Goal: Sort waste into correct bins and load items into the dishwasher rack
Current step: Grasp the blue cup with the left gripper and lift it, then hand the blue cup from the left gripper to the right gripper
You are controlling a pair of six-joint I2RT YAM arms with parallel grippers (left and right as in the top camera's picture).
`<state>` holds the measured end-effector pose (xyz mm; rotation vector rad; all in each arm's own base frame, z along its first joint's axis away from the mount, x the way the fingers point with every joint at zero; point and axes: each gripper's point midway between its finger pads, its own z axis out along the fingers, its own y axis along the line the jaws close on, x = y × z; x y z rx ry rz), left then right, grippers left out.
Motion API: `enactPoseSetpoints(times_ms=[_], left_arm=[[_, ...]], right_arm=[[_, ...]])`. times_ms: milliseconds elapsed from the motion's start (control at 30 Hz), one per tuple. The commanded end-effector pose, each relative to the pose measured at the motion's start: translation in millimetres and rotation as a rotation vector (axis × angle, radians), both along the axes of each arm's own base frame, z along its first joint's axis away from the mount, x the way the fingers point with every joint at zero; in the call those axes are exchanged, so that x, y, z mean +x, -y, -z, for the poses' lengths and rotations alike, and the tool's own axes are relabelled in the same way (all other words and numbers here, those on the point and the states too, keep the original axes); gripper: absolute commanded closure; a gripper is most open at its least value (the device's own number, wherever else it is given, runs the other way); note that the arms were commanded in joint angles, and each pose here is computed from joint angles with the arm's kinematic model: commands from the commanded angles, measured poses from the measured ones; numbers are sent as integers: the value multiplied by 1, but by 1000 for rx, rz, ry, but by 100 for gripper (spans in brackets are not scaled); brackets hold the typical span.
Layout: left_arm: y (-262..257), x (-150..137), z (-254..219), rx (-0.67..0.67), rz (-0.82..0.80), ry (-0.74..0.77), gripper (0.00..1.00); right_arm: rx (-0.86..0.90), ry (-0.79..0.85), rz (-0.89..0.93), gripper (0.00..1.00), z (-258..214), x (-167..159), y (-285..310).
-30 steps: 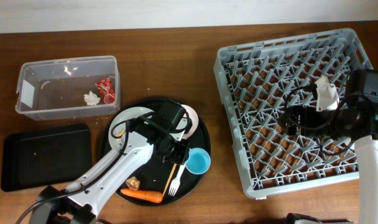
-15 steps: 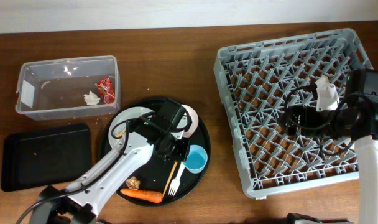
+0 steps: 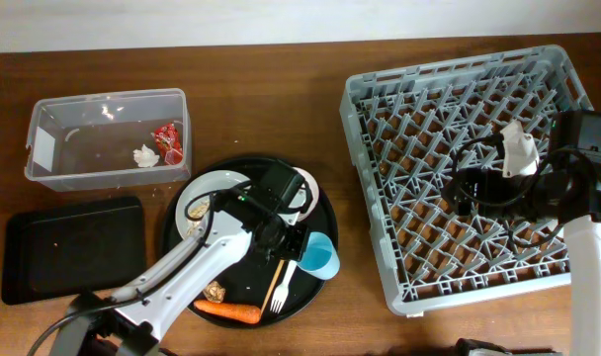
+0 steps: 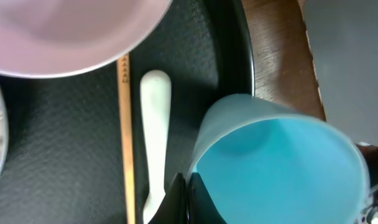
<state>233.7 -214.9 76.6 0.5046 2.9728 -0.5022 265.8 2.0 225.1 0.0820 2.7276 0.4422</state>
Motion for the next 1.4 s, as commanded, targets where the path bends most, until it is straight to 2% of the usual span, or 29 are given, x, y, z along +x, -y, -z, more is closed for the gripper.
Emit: enactPoseSetpoints(times_ms=[0,100,167,267,467,700,867,1167,1267,1367], left_arm=[[-8,33,-44,-73,-73,104,100],[-24,62,-83,-138,-157,211,100],[-25,75,-105,-228,-179,256,100],[-4,93,-158,-571,-150,286,100],[19,89,-200,-857,-30,243,100],[30,62,-226,-1021,135,172,100],[31,58,-229,-1039,154,160,100],[32,46,-237,-1094,209,115,100],[32,43,-238,-1103,220,106,100],[32,43,-238,-1102,218,104,100]], right_arm=[[-17,9,-13,1,-2,1,0],[-16,10,-13,1,-2,1,0],[-2,24,-32,1,-4,2,-3],[136,138,-220,1,-20,9,-35],[424,418,-651,1,-59,6,-103],[522,681,-981,1,-78,-4,-145],[579,812,-1071,1,-95,-13,-158],[569,908,-1183,0,-100,-15,-178],[571,923,-1197,3,-102,-16,-180],[585,930,-1196,11,-104,-17,-181]])
